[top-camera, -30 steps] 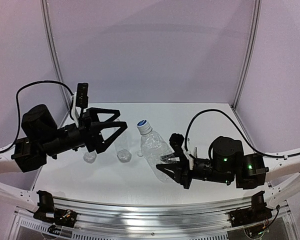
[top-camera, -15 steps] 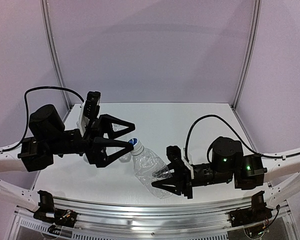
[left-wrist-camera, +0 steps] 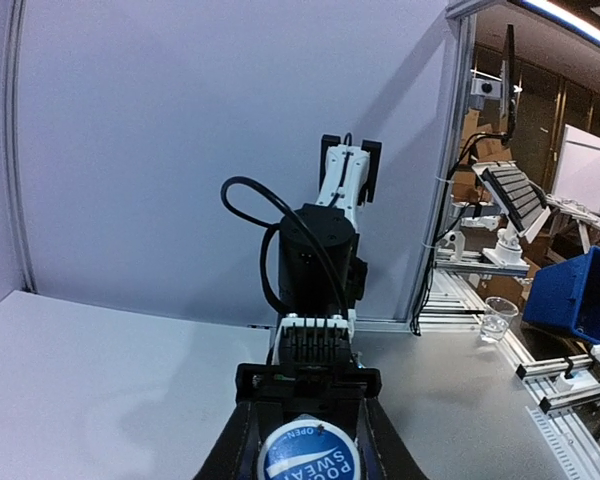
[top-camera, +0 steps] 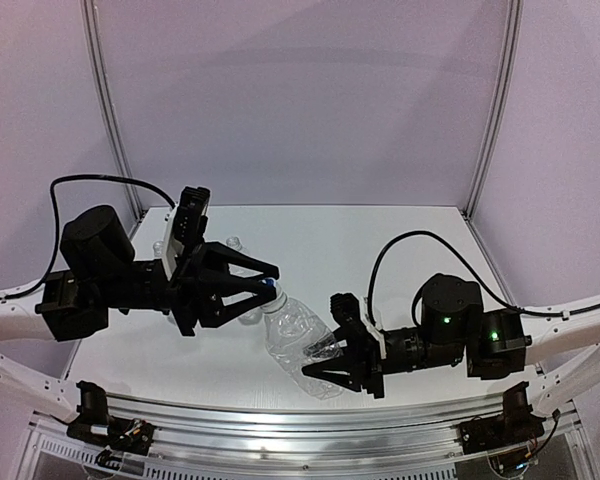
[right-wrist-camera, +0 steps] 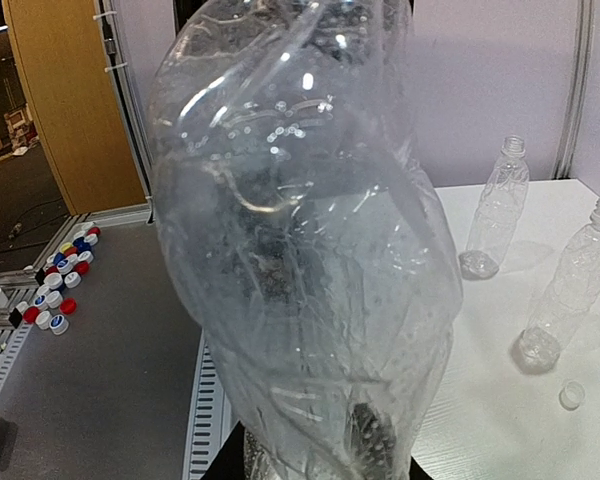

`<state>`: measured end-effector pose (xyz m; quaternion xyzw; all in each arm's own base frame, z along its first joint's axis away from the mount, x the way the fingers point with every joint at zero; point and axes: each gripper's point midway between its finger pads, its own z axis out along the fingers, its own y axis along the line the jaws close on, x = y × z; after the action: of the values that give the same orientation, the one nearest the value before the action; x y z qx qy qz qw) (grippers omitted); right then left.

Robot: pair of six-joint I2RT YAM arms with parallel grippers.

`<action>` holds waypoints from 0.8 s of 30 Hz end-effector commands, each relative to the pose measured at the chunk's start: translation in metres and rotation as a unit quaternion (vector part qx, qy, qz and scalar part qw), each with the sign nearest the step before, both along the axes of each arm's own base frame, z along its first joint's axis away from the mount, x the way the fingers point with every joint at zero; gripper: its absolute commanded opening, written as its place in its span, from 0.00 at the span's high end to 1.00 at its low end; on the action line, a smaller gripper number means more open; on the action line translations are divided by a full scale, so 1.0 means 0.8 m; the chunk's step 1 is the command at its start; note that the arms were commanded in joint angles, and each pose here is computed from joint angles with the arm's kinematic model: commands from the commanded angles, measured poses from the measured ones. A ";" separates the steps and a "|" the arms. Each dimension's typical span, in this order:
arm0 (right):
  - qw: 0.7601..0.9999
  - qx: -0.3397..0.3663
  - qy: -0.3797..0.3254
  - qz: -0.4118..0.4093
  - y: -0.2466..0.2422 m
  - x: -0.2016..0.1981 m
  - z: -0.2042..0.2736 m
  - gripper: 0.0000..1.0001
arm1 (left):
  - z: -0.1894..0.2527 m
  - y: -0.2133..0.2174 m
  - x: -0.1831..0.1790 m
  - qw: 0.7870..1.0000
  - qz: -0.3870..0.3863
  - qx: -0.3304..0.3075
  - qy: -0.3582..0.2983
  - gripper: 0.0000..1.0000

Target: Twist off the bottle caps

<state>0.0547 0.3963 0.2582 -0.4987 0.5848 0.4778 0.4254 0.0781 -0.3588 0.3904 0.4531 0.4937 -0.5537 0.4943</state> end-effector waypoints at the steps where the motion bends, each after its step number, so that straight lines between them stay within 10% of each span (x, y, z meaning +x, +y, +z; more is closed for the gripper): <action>1: 1.000 0.016 -0.009 0.001 -0.003 -0.001 0.013 0.73 | -0.002 -0.010 0.006 1.000 0.012 0.018 -0.001 0.81; 8: 0.994 0.016 -0.023 -0.104 -0.015 0.042 0.014 0.73 | -0.005 -0.017 0.043 0.993 0.107 0.042 0.035 0.88; 15: 0.924 -0.049 -0.066 -0.373 -0.061 0.150 -0.014 0.76 | -0.046 0.003 0.141 0.916 0.361 0.033 0.173 0.88; 24: 0.922 -0.063 -0.066 -0.377 -0.056 0.153 -0.020 0.76 | -0.076 0.001 0.163 0.883 0.418 0.045 0.209 0.87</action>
<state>0.1624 0.3607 0.2180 -0.3531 0.7242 0.2193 0.5502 0.1960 -0.3741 0.3385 0.1353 0.7335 -0.4007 0.5320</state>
